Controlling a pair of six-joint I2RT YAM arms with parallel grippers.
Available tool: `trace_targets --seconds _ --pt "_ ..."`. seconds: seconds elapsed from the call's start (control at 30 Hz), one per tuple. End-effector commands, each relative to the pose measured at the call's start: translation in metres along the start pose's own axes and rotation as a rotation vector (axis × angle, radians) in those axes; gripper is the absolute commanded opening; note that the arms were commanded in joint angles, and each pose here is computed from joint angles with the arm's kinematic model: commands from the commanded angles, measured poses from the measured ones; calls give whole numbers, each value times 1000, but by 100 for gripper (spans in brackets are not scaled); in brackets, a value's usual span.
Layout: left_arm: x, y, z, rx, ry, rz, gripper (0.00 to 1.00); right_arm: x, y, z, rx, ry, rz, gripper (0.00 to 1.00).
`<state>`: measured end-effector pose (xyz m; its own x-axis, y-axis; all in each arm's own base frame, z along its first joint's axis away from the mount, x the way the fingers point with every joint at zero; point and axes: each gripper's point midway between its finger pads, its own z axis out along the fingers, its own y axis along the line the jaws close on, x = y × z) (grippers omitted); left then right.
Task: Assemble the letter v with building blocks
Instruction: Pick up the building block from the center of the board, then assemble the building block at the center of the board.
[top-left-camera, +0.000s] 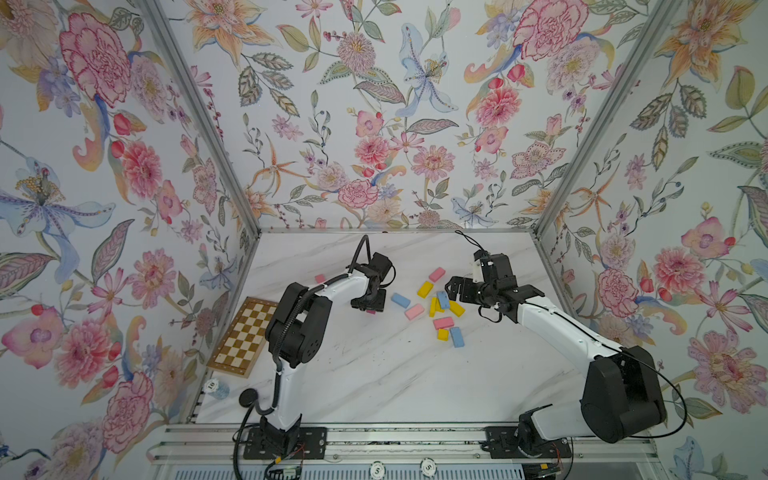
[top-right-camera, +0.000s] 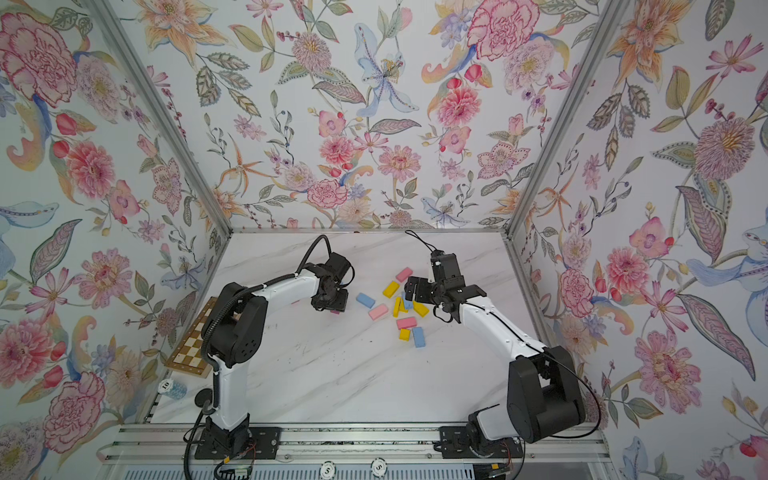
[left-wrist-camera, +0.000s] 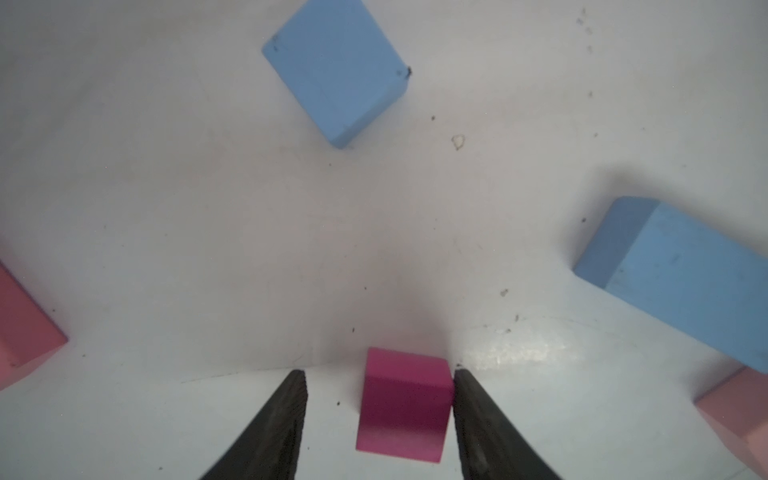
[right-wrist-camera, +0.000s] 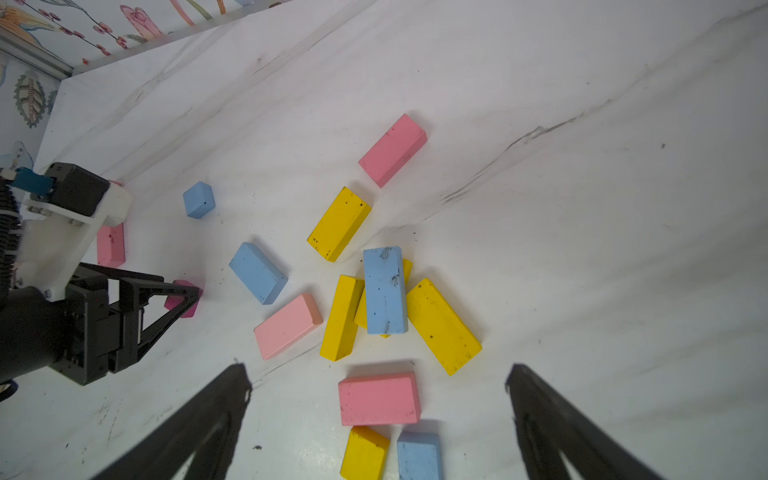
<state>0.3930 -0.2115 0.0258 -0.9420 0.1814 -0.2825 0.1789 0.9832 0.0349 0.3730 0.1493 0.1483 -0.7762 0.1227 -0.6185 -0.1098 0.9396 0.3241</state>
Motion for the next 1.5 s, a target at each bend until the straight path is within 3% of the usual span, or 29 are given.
trace_targets --seconds 0.0,0.27,0.5,0.73,0.97,1.2,1.33,1.47 --pt "11 -4 5 6 44 39 62 0 -1 -6 10 -8 -2 99" --pt "20 -10 16 27 67 23 53 -1 0 -7 10 -9 -1 99" --pt "34 -3 20 3 82 -43 33 1 -4 -8 20 -11 0 99" --pt "35 6 13 79 22 -316 33 -1 -2 -10 11 -36 -3 99" --pt "41 42 5 -59 -42 -482 29 0 6 -2 7 -13 -44 99" --pt "56 72 2 -213 2 -484 31 5 49 10 -50 -1 -167 99" --pt "59 84 -2 -220 -6 -491 33 18 91 23 -112 22 -253 99" --pt "62 96 0 -211 13 -514 34 25 119 35 -154 38 -255 99"
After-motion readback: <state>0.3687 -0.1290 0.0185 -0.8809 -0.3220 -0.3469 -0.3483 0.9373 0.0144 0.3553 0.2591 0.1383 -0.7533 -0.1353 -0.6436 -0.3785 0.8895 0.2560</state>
